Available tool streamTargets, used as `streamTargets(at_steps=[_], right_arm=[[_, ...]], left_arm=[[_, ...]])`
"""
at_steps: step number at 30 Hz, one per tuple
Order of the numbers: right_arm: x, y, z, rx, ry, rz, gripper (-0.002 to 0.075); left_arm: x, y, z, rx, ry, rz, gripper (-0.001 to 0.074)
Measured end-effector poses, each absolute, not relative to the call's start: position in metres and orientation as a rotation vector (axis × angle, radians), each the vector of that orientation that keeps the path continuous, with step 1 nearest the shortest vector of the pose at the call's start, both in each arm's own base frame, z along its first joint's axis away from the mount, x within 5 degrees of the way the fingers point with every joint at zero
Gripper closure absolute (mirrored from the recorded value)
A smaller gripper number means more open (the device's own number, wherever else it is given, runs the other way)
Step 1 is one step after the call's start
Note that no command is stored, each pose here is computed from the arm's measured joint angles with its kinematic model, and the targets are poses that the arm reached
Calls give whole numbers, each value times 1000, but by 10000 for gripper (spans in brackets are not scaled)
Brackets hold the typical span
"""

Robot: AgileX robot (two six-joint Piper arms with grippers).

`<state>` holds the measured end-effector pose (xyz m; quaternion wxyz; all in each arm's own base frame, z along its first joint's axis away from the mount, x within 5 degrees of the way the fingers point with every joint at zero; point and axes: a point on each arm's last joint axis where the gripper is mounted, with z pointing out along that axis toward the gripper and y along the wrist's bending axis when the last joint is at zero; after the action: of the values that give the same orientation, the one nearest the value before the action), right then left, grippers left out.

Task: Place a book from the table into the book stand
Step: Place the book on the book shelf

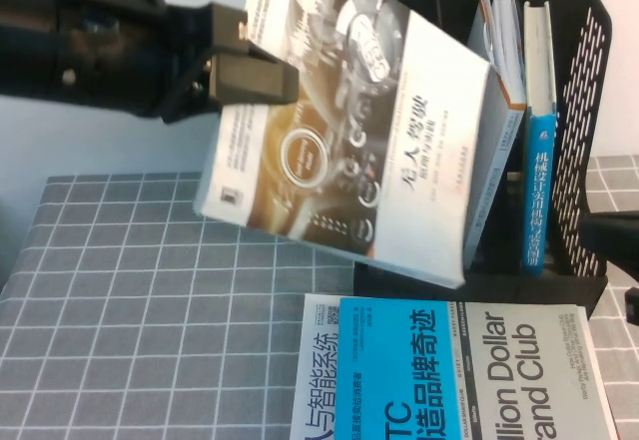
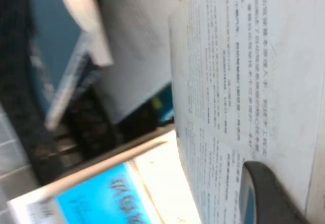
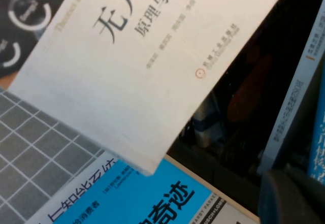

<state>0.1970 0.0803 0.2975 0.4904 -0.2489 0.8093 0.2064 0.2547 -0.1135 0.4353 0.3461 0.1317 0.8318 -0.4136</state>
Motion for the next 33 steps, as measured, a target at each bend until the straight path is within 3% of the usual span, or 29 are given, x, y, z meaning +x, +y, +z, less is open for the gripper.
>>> streamTargets(at_steps=[8,17,22,33], right_arm=[[197,80,297,-593,1969,506,729],[197,80,297,-592,1972,506,729],[197,80,297,-596,1973,509,729],[196,81,297,-604,1977,527,729]], left_arm=[[303,-113,454,229,2247,-918,636],[324,-158,470,225,2315,-680,636],[338,-185,455,200,2371,-593,636],[358,-209,429,163,2402,-458,636]])
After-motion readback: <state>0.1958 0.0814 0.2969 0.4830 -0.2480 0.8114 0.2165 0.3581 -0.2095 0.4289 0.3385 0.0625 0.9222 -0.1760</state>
